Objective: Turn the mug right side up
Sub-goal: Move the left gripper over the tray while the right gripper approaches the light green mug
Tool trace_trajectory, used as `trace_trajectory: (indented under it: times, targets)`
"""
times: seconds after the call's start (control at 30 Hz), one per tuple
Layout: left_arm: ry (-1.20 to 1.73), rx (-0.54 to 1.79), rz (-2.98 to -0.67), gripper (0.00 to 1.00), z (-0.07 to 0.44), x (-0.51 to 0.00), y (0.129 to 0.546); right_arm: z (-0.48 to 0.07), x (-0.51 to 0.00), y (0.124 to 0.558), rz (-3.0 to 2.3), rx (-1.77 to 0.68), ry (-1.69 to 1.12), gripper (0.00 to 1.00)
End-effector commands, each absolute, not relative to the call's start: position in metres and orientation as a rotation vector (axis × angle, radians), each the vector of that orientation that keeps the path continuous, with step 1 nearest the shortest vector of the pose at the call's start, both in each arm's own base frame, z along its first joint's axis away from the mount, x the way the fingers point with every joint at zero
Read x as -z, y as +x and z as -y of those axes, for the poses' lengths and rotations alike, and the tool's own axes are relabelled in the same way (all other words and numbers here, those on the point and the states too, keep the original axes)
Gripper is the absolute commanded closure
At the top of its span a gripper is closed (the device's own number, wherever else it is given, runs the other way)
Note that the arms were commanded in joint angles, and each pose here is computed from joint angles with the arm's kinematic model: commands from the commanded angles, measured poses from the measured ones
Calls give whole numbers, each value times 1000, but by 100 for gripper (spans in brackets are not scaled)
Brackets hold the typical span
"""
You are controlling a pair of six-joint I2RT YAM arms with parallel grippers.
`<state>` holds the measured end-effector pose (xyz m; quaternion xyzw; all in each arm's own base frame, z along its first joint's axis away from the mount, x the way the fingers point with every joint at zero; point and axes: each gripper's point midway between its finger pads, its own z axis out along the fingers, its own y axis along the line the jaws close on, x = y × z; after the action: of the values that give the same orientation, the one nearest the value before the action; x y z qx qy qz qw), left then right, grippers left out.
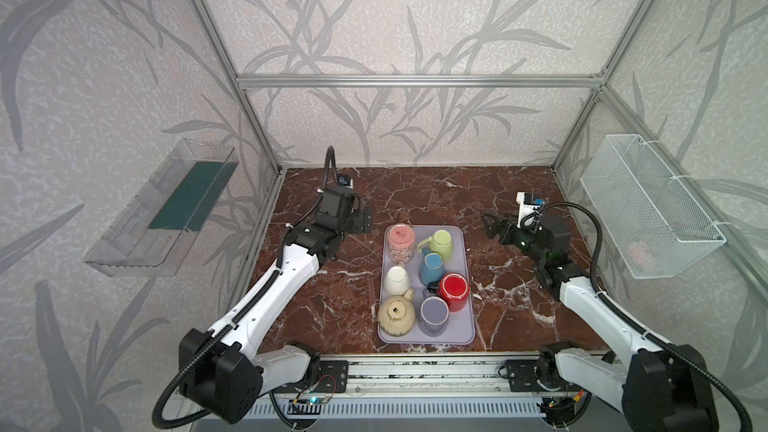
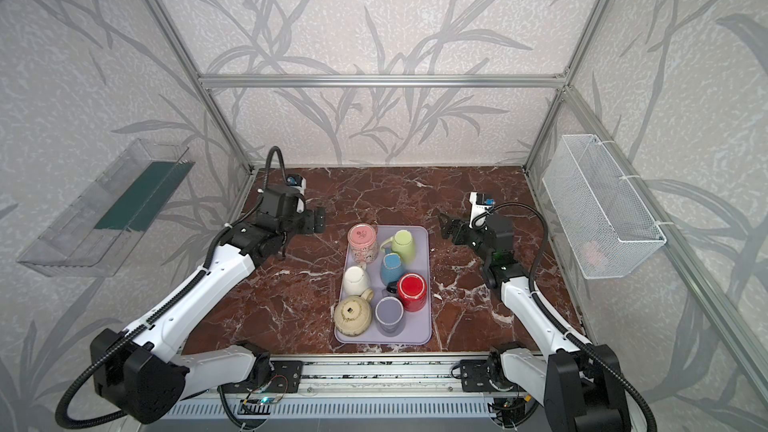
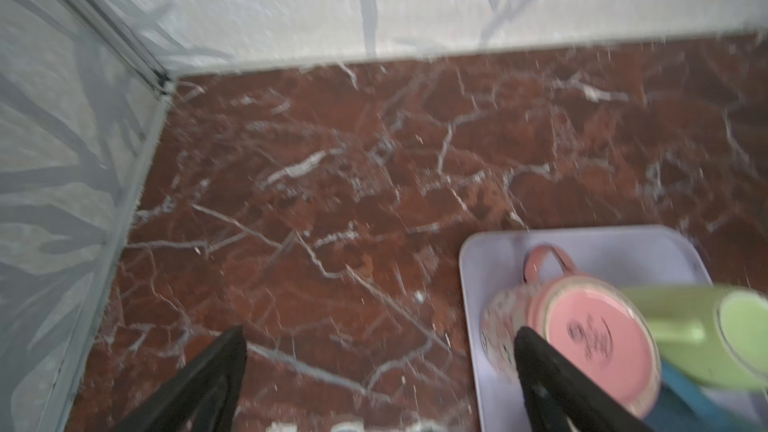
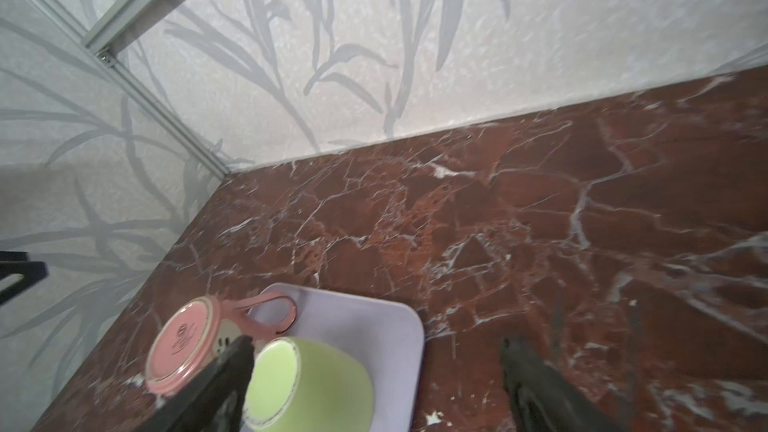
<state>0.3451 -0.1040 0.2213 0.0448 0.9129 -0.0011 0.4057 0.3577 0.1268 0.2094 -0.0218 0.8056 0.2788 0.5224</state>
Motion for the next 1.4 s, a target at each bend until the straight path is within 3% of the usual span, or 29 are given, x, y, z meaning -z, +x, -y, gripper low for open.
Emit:
trace_trajectory:
  times: [0.0, 0.27, 0.47, 0.6, 0.83, 0.93, 1.07, 1.37]
  targets:
    - [180, -40, -2469, 6, 104, -206, 308, -154, -191, 345, -2063, -644, -152, 23]
    - [216, 71, -2580, 14, 115, -194, 272, -208, -179, 343, -2228, -500, -412, 30]
    - [71, 212, -2538, 28, 128, -183, 279, -239, -177, 347, -2306, -417, -595, 35]
    - [-9, 298, -2500, 41, 139, -176, 290, -241, -167, 356, -2371, -357, -613, 47]
    - [-10, 412, -2507, 43, 152, -174, 284, -233, -145, 351, -2489, -309, -587, 53]
    - [0, 440, -2491, 43, 152, -178, 277, -230, -139, 347, -2509, -292, -575, 50]
    - [39, 439, -2508, 42, 150, -179, 268, -229, -129, 345, -2521, -260, -570, 34]
    - [85, 465, -2513, 41, 155, -177, 266, -228, -112, 333, -2531, -258, -553, 23]
